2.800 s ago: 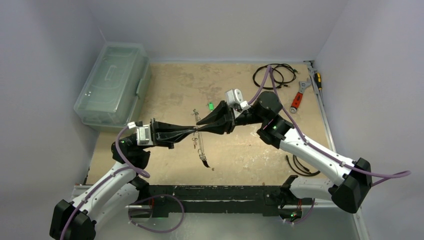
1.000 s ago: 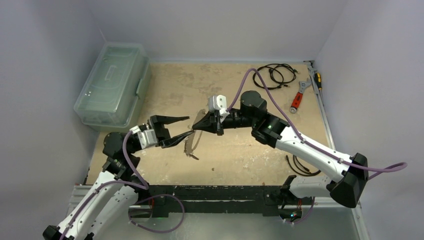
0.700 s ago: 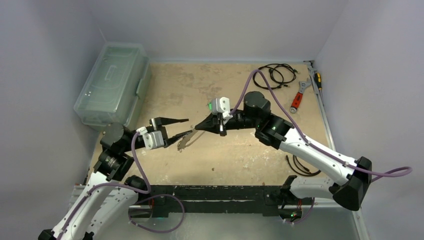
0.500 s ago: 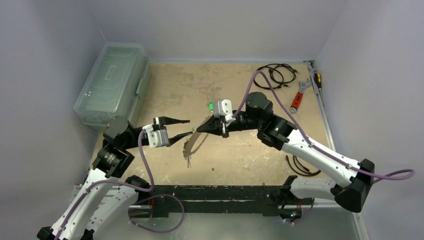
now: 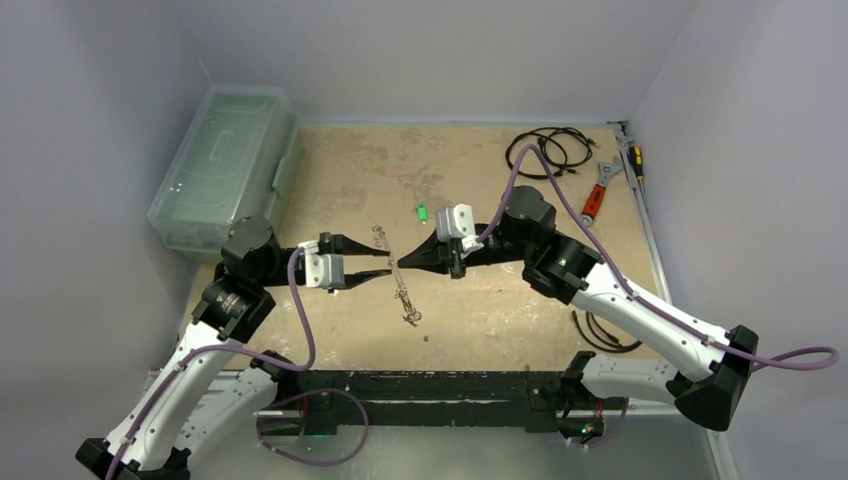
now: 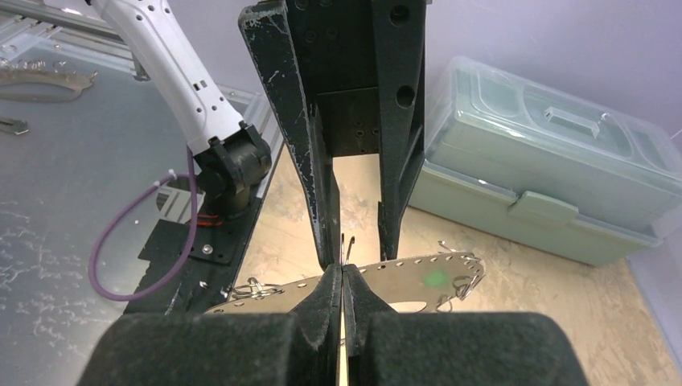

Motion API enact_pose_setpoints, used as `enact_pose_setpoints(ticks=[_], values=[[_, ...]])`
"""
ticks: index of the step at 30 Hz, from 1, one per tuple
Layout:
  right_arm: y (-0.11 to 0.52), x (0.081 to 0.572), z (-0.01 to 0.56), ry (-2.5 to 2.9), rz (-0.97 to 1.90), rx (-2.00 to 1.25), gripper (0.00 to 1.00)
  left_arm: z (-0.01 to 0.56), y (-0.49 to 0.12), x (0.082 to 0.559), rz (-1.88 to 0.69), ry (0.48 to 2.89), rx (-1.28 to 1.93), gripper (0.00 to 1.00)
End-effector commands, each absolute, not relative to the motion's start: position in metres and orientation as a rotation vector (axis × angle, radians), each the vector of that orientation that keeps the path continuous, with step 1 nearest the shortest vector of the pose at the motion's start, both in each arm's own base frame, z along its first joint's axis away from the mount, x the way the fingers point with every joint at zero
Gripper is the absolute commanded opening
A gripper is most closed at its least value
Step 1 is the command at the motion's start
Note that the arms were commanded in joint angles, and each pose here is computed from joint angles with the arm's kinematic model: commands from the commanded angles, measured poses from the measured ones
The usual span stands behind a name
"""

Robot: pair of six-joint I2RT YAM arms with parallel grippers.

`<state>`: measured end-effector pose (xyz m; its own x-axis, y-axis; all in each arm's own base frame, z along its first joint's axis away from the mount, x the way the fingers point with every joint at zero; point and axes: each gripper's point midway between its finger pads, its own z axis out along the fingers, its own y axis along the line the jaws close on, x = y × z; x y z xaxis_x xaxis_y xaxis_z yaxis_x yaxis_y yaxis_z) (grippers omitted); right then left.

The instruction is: Put the keys on the keyring

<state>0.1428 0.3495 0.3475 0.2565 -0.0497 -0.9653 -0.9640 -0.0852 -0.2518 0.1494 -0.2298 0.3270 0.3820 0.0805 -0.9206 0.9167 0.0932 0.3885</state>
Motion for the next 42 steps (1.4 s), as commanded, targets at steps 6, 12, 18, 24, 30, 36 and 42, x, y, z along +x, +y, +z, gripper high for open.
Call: enact_pose_setpoints(ticks=[6,12,18,24,30,36,42], values=[[0.354,0.141,0.361,0.944,1.044,-1.422,0.00,0.342,-0.234,0.139,-0.846,0.916,1.356,0.26],[0.356,0.142,0.360,0.948,1.047,-1.422,0.00,0.336,-0.235,0.142,-0.850,0.932,1.354,0.15],[0.356,0.141,0.361,0.943,1.054,-1.420,0.00,0.335,-0.234,0.147,-0.818,0.943,1.341,0.00],[0.357,0.148,0.359,0.968,1.032,-1.384,0.15,0.345,-0.230,0.153,-0.760,0.925,1.280,0.00],[0.360,0.153,0.353,1.004,1.031,-1.389,0.23,0.355,-0.227,0.153,-0.741,0.893,1.227,0.00],[0.364,0.158,0.347,1.029,1.027,-1.392,0.24,0.356,-0.226,0.153,-0.741,0.889,1.209,0.00],[0.366,0.160,0.348,1.032,1.024,-1.385,0.20,0.355,-0.226,0.153,-0.741,0.890,1.210,0.00]])
